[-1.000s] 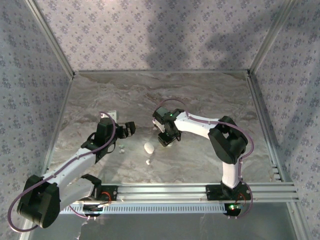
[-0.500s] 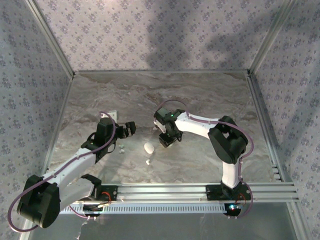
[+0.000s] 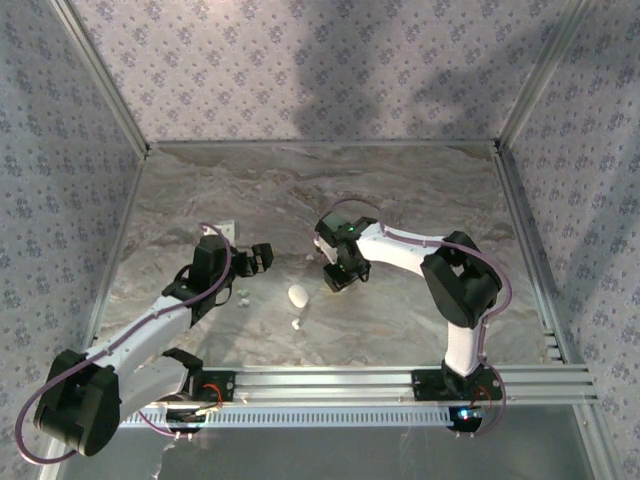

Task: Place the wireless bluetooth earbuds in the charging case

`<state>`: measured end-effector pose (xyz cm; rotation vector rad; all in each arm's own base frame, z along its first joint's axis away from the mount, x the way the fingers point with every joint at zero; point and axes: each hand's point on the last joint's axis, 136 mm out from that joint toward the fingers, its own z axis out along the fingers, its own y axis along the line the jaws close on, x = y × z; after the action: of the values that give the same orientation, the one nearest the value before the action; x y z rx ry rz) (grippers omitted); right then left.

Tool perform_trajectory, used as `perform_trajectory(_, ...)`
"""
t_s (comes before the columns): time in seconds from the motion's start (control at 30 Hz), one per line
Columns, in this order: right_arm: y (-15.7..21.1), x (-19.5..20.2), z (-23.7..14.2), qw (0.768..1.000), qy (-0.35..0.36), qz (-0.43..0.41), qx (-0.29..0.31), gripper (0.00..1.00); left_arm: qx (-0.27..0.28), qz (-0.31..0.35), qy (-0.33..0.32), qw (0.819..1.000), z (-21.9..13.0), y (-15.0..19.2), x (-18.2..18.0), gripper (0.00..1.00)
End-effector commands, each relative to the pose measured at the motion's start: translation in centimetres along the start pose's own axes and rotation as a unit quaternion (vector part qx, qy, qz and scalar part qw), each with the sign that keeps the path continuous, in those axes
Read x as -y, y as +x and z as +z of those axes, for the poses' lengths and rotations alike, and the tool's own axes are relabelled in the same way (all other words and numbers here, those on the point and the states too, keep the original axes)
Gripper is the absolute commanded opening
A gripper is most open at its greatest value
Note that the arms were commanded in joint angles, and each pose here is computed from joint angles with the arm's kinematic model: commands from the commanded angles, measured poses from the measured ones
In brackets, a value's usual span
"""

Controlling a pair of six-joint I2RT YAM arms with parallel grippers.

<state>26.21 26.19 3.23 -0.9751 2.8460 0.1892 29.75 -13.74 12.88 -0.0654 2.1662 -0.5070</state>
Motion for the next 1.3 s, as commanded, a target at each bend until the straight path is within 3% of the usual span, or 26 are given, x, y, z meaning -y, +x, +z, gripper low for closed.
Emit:
perform_trajectory(0.0,0.4,0.2,-1.1,0.999,-0.009,0.03,0.008,0.41,0.018,0.0,0.044,0.999,-0.6,-1.4,2.2,1.0)
perform_trajectory(0.4,-0.2,1.7,-2.4,0.986,-0.093,0.123,0.067,0.41,-0.049,0.0,0.185,0.982,1.4,1.2,8.7,1.0)
perform_trajectory(0.7,-0.6,2.3,-4.4,0.952,-0.214,0.194,0.1,0.42,-0.127,-0.025,0.242,0.962,2.3,4.2,14.8,1.0)
perform_trajectory(1.03,-0.7,3.2,-6.8,0.919,-0.282,0.24,0.134,0.42,-0.163,-0.103,0.304,0.933,4.3,6.1,18.0,0.74)
perform_trajectory(1.17,-0.8,3.1,-7.7,0.907,-0.308,0.248,0.146,0.43,-0.177,-0.12,0.329,0.92,4.9,6.5,18.9,0.68)
perform_trajectory(1.27,-0.4,3.4,-7.5,0.911,-0.295,0.252,0.14,0.44,-0.186,-0.128,0.339,0.913,5.5,6.9,19.4,0.66)
